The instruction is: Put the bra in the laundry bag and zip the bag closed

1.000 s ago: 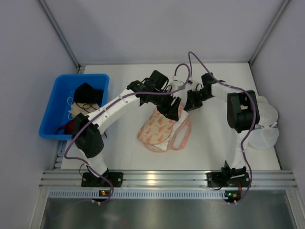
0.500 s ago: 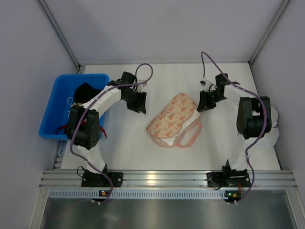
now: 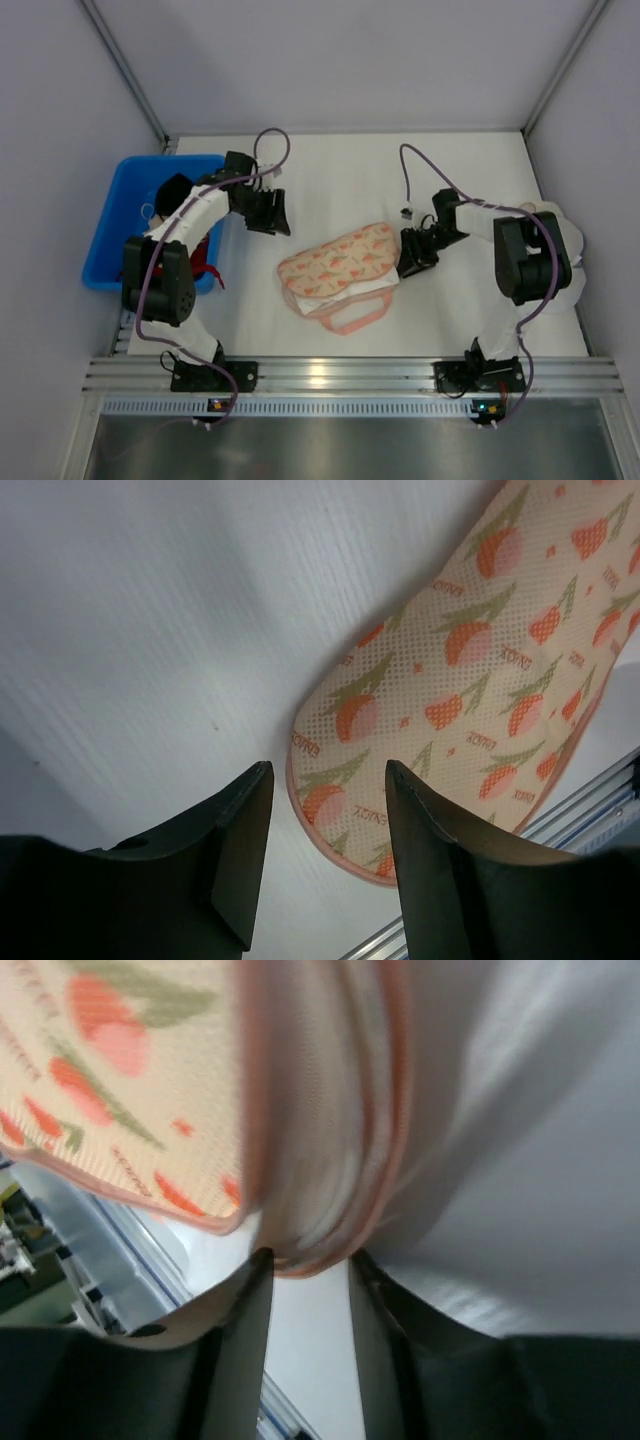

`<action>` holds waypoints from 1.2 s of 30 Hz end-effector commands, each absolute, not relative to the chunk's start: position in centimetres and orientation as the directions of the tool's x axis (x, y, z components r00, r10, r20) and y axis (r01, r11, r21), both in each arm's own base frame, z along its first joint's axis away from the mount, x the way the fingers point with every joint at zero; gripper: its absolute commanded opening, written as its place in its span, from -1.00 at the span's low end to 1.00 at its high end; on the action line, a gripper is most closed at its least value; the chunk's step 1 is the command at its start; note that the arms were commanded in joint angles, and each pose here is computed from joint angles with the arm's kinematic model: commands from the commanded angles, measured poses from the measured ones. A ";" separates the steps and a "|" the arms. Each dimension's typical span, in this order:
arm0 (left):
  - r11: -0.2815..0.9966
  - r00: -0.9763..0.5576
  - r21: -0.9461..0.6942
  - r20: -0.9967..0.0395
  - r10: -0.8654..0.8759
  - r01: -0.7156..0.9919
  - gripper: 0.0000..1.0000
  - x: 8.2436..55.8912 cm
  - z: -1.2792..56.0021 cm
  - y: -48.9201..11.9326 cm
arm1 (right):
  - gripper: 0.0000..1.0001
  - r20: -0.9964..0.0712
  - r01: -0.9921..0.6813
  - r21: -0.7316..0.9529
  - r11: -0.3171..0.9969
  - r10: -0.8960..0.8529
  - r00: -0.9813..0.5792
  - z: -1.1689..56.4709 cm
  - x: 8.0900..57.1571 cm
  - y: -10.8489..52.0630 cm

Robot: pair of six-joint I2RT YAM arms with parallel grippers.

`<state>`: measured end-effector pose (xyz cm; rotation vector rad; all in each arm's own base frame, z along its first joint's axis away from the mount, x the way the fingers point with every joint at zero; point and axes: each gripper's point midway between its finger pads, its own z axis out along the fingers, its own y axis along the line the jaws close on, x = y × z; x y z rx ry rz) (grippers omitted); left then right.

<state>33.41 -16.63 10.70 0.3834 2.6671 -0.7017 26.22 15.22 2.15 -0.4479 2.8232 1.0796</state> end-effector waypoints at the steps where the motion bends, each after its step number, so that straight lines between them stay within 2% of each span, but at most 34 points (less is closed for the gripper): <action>1: 0.866 -0.935 -0.456 -0.353 0.036 0.205 0.08 33.0 11.0 -13.8 | -0.18 -0.228 -0.355 0.671 0.651 -0.275 -0.934 5.3 24.5 16.5; 4: 0.862 -0.969 -0.497 -0.246 -0.027 0.103 0.06 31.3 9.8 -12.7 | 0.20 -0.247 -0.388 0.605 0.696 -0.299 -0.922 5.8 23.6 15.0; 8: 0.876 -0.978 -0.476 -0.209 -0.023 0.081 0.02 30.1 8.2 -11.9 | 0.42 -0.322 -0.382 0.524 0.761 -0.238 -0.916 6.9 25.0 12.3; 11: 0.893 -0.984 -0.446 -0.176 -0.013 0.068 -0.05 29.8 7.1 -11.4 | 0.44 -0.394 -0.367 0.510 0.778 -0.168 -0.903 8.6 27.3 11.1; 14: 0.878 -0.992 -0.476 -0.124 -0.012 0.048 -0.07 29.0 6.2 -12.0 | 0.46 -0.440 -0.370 0.509 0.777 -0.135 -0.888 10.1 29.5 10.9; 16: 0.851 -0.996 -0.522 -0.092 0.009 0.056 -0.14 29.1 5.7 -13.3 | 0.47 -0.453 -0.377 0.509 0.774 -0.131 -0.882 10.6 30.9 11.0; 18: 0.837 -0.995 -0.542 -0.093 0.025 0.071 -0.18 30.1 5.8 -14.1 | 0.48 -0.484 -0.400 0.494 0.772 -0.138 -0.864 11.6 32.3 11.0; 19: 0.814 -0.991 -0.572 -0.128 0.033 0.101 -0.20 31.6 6.9 -15.1 | 0.48 -0.489 -0.407 0.487 0.773 -0.145 -0.860 11.5 32.8 10.7; 21: 0.800 -0.993 -0.590 -0.110 0.050 0.106 -0.23 32.6 6.3 -16.2 | 0.49 -0.518 -0.431 0.467 0.772 -0.156 -0.841 12.6 34.1 10.5; 25: 0.726 -0.976 -0.657 -0.189 0.103 0.204 -0.24 37.2 8.0 -20.2 | 0.52 -0.537 -0.411 0.460 0.787 -0.122 -0.835 13.9 36.7 8.6; 28: 0.651 -0.963 -0.709 -0.219 0.160 0.270 -0.26 38.1 9.0 -23.7 | 0.57 -0.555 -0.420 0.460 0.782 -0.117 -0.824 14.7 38.3 8.0; 32: 0.590 -0.933 -0.724 -0.300 0.199 0.358 -0.14 39.3 11.0 -26.8 | 0.51 -0.568 -0.479 0.496 0.725 -0.146 -0.810 15.6 39.0 9.4; 35: 0.579 -0.903 -0.700 -0.390 0.183 0.419 -0.02 40.0 13.6 -25.8 | 0.44 -0.597 -0.550 0.476 0.686 -0.207 -0.775 15.6 39.8 11.3; 36: 0.576 -0.887 -0.683 -0.420 0.193 0.449 0.00 40.0 14.1 -25.2 | 0.40 -0.608 -0.606 0.457 0.652 -0.269 -0.747 15.3 39.8 13.6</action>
